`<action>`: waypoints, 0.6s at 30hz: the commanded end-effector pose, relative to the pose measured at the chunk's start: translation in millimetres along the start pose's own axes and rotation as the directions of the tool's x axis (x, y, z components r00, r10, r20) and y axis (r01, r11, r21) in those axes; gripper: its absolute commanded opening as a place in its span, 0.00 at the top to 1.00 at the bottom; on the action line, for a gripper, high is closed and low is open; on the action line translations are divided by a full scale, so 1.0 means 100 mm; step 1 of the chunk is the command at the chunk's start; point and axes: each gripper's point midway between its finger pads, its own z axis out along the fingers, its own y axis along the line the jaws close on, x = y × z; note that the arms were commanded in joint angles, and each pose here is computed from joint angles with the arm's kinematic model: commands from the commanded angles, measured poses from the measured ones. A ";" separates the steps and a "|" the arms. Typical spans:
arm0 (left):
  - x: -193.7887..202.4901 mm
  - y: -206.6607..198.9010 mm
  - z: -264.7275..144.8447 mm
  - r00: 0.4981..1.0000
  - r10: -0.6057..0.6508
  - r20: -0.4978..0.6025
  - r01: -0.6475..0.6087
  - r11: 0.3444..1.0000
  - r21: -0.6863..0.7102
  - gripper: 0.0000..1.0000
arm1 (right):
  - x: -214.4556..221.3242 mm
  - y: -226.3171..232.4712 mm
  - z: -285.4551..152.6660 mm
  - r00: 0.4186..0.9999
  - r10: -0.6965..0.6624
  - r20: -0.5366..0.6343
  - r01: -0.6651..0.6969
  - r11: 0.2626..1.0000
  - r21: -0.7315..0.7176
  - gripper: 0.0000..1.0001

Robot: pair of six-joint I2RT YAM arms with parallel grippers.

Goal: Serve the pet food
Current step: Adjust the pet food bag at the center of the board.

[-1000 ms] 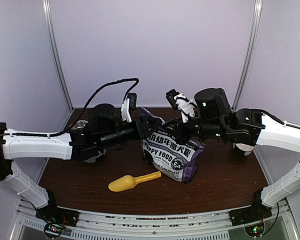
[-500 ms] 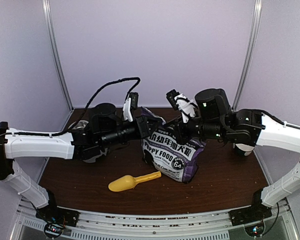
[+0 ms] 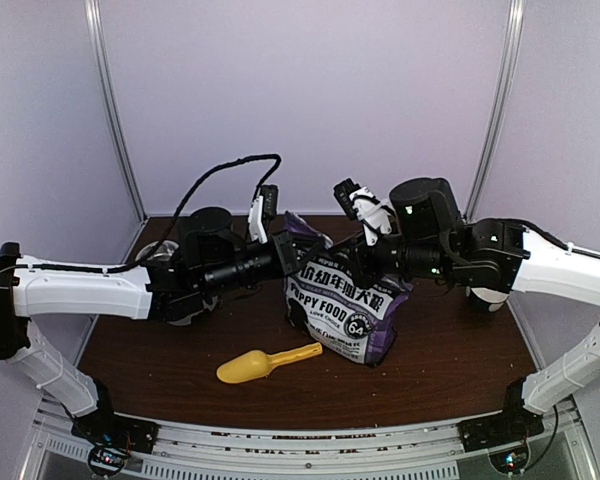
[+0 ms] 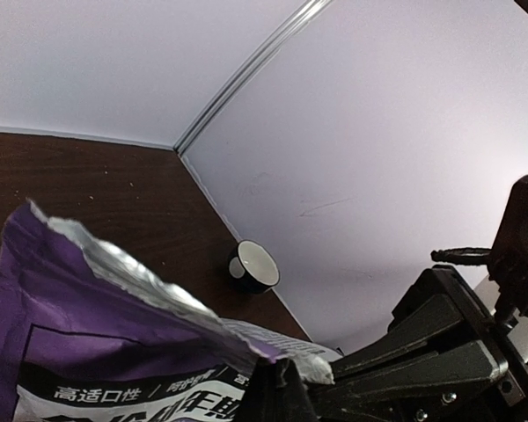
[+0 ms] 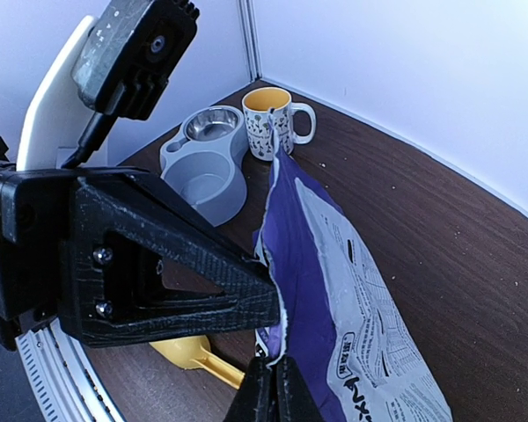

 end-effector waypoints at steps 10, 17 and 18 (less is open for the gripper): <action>0.02 0.07 0.04 1.000 0.016 0.004 -0.016 1.000 -0.004 1.00 | -0.22 0.03 -0.11 1.000 -0.003 0.022 0.002 1.000 0.009 0.74; 0.01 0.07 0.02 1.000 0.018 0.004 -0.018 1.000 -0.010 1.00 | -0.26 -0.05 -0.06 1.000 -0.022 0.003 0.022 0.997 0.068 0.72; 0.02 0.08 0.02 1.000 0.019 0.003 -0.019 1.000 -0.010 1.00 | -0.25 -0.06 -0.05 1.000 -0.029 -0.004 0.029 0.996 0.079 0.72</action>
